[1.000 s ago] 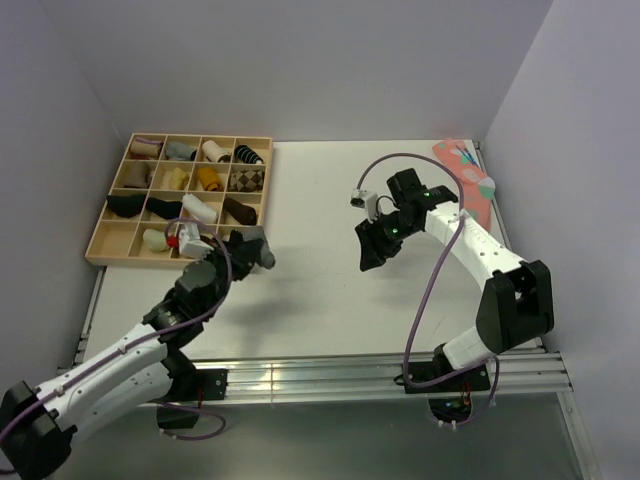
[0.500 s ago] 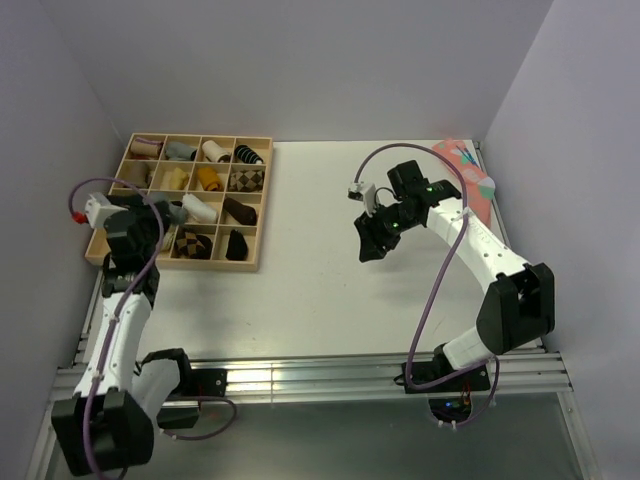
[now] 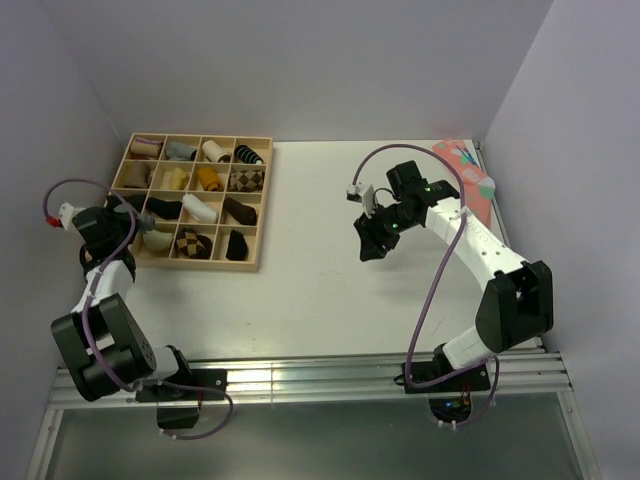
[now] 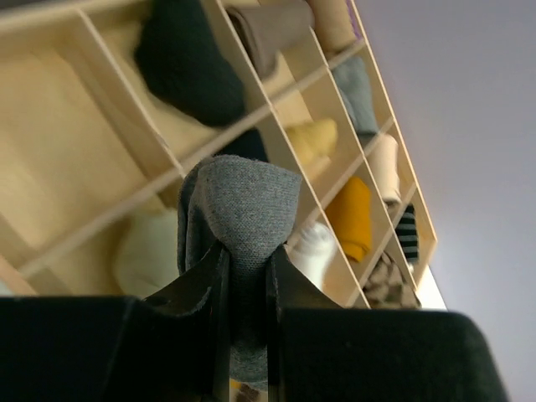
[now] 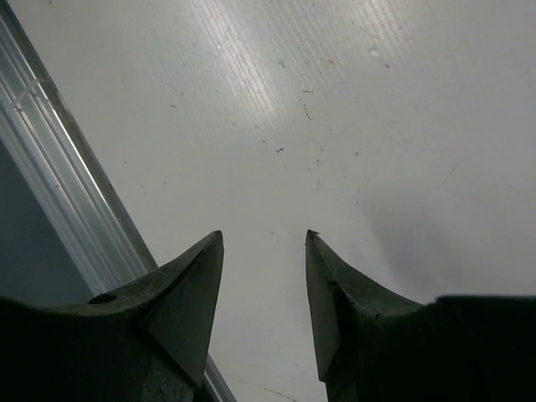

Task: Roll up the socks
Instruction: Place the sock in the storage box.

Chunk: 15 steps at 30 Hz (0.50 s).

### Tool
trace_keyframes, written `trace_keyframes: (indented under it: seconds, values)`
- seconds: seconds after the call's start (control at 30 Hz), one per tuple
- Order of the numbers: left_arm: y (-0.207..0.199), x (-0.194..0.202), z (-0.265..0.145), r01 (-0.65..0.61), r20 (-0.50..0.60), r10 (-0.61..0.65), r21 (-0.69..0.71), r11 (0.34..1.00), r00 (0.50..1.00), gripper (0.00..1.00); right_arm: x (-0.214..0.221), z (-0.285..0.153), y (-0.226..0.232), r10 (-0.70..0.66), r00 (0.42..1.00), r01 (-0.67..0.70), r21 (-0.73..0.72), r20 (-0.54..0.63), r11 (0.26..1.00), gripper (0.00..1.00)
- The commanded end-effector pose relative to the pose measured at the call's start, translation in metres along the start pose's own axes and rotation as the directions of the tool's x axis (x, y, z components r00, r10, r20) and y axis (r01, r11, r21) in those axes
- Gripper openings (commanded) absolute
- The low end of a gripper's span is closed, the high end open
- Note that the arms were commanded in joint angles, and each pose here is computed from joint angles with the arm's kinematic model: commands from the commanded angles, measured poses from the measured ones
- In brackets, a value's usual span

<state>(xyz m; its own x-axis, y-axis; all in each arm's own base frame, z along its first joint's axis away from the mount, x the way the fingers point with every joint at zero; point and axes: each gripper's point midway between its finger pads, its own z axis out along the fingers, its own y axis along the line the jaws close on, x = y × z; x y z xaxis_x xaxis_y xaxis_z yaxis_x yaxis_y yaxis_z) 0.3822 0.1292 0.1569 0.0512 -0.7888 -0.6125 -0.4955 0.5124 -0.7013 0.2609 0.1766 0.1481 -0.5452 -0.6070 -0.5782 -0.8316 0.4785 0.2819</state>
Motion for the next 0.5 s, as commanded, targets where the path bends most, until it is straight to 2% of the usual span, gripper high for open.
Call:
trace_keyframes:
  seconds: [0.0,0.23,0.47]
  values:
    - [-0.013,-0.044,0.011,-0.056,0.086,0.047,0.113,0.992,0.995,0.00,-0.007,-0.001,-0.010,-0.043,0.999,0.042,0.039,0.026,0.998,0.51]
    - [0.008,-0.042,0.038,-0.029,0.051,0.023,0.134,0.990,0.998,0.00,-0.005,0.001,-0.016,-0.050,0.999,0.048,0.070,0.021,0.996,0.51]
    - [0.019,-0.047,0.051,-0.014,0.084,0.002,0.137,0.990,0.997,0.00,-0.007,-0.003,-0.015,-0.067,0.997,0.064,0.085,0.033,0.994,0.50]
